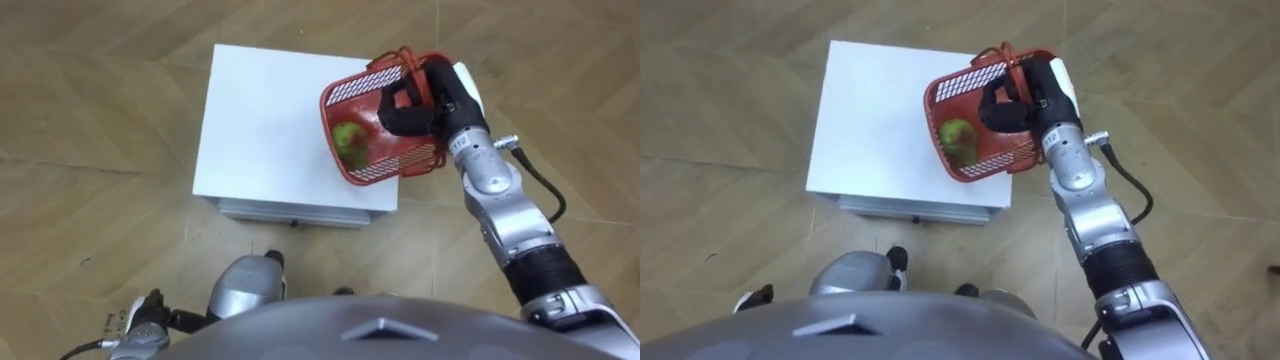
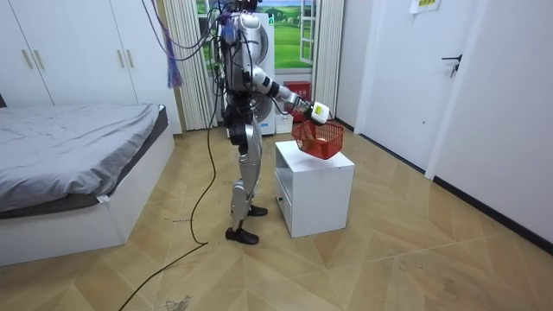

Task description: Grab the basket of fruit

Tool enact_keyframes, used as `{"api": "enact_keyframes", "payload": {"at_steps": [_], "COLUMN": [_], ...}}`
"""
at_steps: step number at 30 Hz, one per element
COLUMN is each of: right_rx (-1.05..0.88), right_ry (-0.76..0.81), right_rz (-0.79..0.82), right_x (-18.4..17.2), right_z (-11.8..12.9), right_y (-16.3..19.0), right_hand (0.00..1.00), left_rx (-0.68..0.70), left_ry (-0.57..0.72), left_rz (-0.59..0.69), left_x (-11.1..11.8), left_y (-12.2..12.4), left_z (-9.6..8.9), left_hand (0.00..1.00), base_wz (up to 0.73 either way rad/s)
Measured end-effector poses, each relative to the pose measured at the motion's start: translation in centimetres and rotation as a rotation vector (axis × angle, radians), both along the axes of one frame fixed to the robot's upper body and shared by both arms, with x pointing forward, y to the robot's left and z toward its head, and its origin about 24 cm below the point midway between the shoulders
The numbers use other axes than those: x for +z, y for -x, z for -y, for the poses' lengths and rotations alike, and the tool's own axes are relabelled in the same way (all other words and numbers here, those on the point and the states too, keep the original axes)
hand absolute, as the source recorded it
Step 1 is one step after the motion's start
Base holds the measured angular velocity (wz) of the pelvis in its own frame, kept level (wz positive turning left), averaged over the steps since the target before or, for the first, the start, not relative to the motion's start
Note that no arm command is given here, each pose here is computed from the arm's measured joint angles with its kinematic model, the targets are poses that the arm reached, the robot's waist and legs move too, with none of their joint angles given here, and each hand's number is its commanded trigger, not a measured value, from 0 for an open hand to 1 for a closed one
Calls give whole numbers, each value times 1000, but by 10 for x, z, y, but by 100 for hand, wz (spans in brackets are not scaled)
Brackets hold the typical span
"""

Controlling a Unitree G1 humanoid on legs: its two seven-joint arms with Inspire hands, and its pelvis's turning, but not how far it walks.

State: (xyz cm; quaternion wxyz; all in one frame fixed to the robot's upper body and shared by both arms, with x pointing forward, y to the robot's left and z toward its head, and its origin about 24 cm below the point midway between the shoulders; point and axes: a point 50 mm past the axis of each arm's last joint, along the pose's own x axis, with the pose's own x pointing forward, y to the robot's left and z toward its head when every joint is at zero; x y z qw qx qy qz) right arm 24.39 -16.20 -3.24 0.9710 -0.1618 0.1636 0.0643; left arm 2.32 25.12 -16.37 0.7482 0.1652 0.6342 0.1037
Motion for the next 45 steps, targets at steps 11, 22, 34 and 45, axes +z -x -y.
{"api": "enact_keyframes", "payload": {"at_steps": [11,22,34,45], "right_rx": [13,-4,23,83], "right_ry": [-9,-15,4,-4], "right_rz": [-54,-171,-195,-238], "right_x": [-9,-32,-36,-43], "right_z": [-5,-7,-9,-19], "right_y": [-2,1,0,6], "right_hand": [100,100,58,0], "left_rx": [-19,-132,-129,-134], "left_ry": [36,3,5,21], "left_rz": [2,69,-30,-61], "left_x": [-1,4,-1,-1], "left_y": [-5,-41,-12,-6], "left_z": [4,-3,1,2], "left_hand": [0,0,0,0], "base_wz": [-2,13,19,3]}}
